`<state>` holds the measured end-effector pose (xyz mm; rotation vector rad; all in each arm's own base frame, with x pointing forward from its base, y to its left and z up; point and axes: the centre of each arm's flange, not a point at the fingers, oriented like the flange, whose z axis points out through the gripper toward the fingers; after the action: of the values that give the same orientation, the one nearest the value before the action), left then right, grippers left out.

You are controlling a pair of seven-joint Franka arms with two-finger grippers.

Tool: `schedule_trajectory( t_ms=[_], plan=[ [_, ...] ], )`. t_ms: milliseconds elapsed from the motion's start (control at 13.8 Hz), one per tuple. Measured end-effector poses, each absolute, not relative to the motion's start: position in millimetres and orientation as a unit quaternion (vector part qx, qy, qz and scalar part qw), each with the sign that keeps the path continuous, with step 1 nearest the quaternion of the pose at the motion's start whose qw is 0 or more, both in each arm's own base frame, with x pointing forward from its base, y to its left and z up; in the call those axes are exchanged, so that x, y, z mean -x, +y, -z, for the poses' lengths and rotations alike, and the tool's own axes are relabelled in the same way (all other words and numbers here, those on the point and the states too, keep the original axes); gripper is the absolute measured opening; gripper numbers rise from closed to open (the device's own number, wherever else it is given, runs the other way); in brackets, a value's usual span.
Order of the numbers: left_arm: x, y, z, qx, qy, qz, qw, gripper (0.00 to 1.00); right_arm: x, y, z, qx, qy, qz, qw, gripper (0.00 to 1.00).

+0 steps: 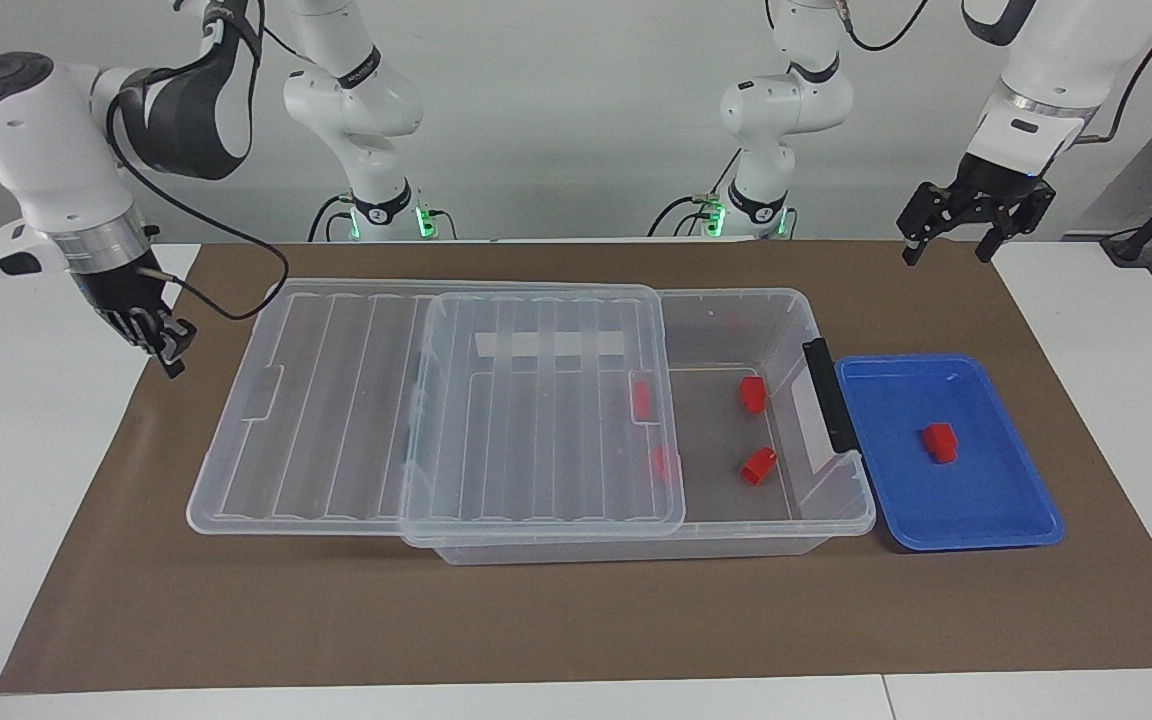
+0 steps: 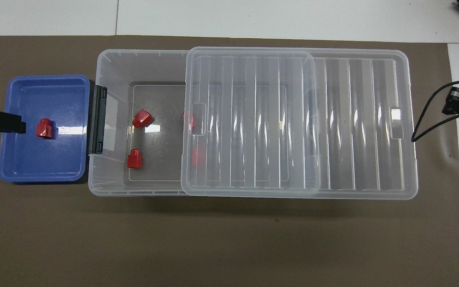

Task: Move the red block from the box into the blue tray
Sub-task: 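Slide the clear lid back over the box with the right gripper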

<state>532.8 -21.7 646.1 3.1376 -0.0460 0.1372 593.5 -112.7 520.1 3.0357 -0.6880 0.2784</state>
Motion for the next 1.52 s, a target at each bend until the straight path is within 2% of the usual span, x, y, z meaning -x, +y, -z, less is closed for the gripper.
schedule_trajectory(
  t_ms=[217, 433, 578, 866, 1516],
  plan=[
    [-533, -22, -646, -0.999, -0.015, -0.044, 0.0, 1.0, -609, -122, -484, -0.975, -0.203, -0.085, 0.01, 0.01],
    [-533, -22, -646, -0.999, -0.015, -0.044, 0.0, 1.0, -619, -102, -468, -0.979, -0.186, -0.083, 0.007, 0.01],
    [-533, -22, -646, -0.999, -0.015, -0.044, 0.0, 1.0, -624, -75, -468, -0.983, -0.166, -0.083, 0.002, 0.01],
    [-533, -22, -646, -0.999, -0.015, -0.044, 0.0, 1.0, -627, -31, -468, -0.984, -0.158, -0.075, -0.046, 0.01],
    [-533, -22, -646, -0.999, -0.015, -0.044, 0.0, 1.0, -621, 86, -468, -0.994, -0.068, -0.067, -0.057, 0.01]
  ],
)
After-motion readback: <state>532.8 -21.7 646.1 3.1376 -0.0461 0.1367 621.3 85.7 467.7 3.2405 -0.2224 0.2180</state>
